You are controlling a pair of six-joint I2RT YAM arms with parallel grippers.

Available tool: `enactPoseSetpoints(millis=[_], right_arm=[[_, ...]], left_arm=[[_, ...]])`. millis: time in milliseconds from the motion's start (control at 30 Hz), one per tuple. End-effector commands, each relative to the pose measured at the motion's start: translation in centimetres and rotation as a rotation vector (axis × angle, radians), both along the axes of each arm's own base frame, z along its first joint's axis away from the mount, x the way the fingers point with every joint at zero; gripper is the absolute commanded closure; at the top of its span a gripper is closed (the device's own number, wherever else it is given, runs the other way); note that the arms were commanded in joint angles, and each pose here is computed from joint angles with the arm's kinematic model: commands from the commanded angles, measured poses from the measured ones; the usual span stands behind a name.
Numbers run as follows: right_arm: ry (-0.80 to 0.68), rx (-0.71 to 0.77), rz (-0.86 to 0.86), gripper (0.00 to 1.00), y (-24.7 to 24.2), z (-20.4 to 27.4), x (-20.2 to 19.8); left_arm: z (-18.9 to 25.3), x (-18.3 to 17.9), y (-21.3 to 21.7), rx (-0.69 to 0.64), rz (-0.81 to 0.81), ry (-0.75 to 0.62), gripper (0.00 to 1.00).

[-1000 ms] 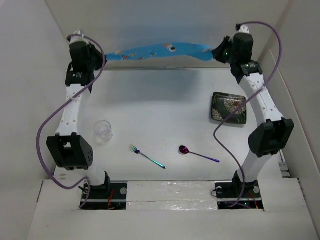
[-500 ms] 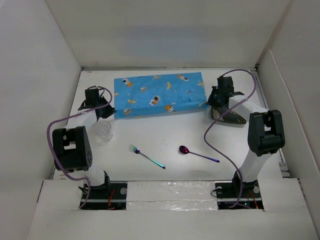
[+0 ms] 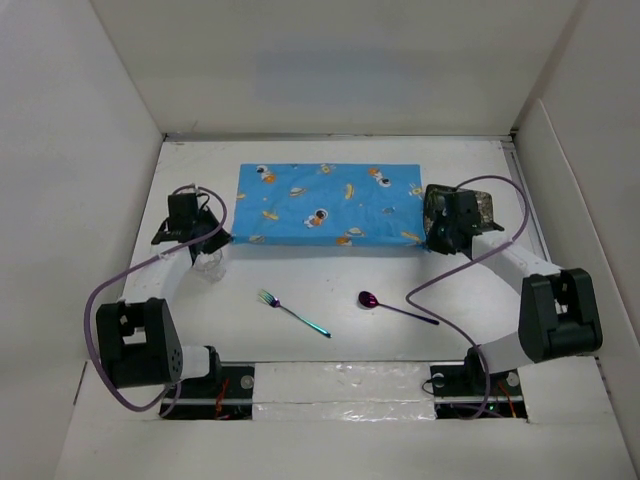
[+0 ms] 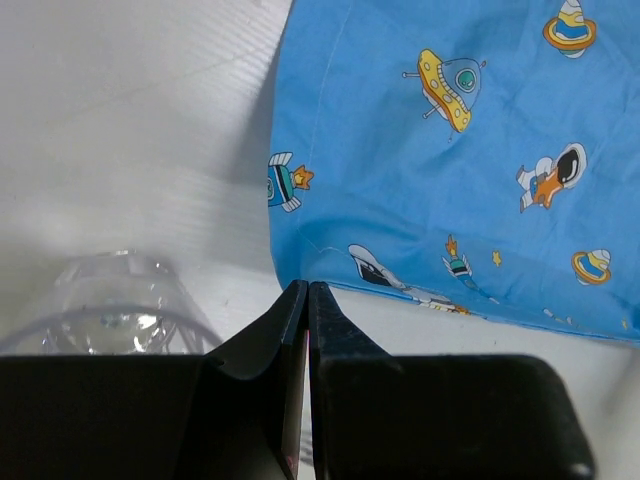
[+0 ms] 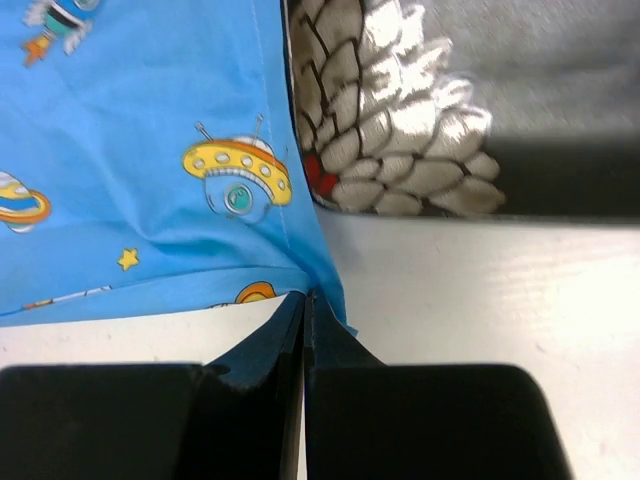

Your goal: Set the dinner table for one person

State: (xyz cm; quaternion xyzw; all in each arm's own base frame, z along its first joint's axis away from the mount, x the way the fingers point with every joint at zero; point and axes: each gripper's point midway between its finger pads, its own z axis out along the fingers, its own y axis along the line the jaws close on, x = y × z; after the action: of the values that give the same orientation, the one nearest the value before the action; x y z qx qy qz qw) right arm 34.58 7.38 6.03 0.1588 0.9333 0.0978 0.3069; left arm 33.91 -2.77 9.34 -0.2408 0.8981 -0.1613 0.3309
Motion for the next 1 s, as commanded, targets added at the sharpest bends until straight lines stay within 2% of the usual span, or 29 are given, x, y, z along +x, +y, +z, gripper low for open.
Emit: enactPoseSetpoints(millis=[0,133,300,367,433,467,600,767,900,967], right_arm=[[-0.035,-0.027,-0.028,0.95,-0.8,1.2,-0.6],[0.005,-0.039,-0.047,0.94,-1.0,0.9,-2.0],[0.026,-0.035,-0.047,0.91,-0.8,0.6,-2.9],[0.035,-0.043,-0.042,0.90,-0.7,0.4,-3.4],[0.042,-0.059,-0.040,0.85,-0.7,0.2,-3.7],[0.043,-0.064,-0.041,0.82,-0.8,0.3,-3.8],[0.046,-0.063,-0.043,0.62,-0.9,0.8,-4.1],[0.028,-0.036,-0.031,0.53,-0.3,2.7,-4.8],[-0.031,-0.015,-0.083,0.39,-1.4,5.3,-3.7],[-0.073,0.031,-0.110,0.36,-1.8,7.0,-2.6]], left_arm=[[0.7,-1.6,0.6,0.050,-0.011,-0.006,1.00],[0.2,-3.5,0.1,0.041,-0.035,0.032,1.00],[0.8,-4.3,-0.3,0.026,-0.047,0.015,1.00],[1.1,-4.4,-0.4,0.015,-0.048,0.029,0.95],[1.1,-4.5,-0.8,-0.001,-0.060,0.032,0.88],[1.2,-4.5,-0.8,-0.003,-0.055,0.030,0.88],[1.7,-4.4,-0.6,0.004,-0.046,0.019,0.79],[4.0,-3.4,-0.3,0.025,-0.042,-0.033,0.77],[6.8,-2.2,-0.8,0.007,-0.072,-0.097,0.77],[8.4,-1.4,-1.1,-0.007,-0.084,-0.141,0.77]])
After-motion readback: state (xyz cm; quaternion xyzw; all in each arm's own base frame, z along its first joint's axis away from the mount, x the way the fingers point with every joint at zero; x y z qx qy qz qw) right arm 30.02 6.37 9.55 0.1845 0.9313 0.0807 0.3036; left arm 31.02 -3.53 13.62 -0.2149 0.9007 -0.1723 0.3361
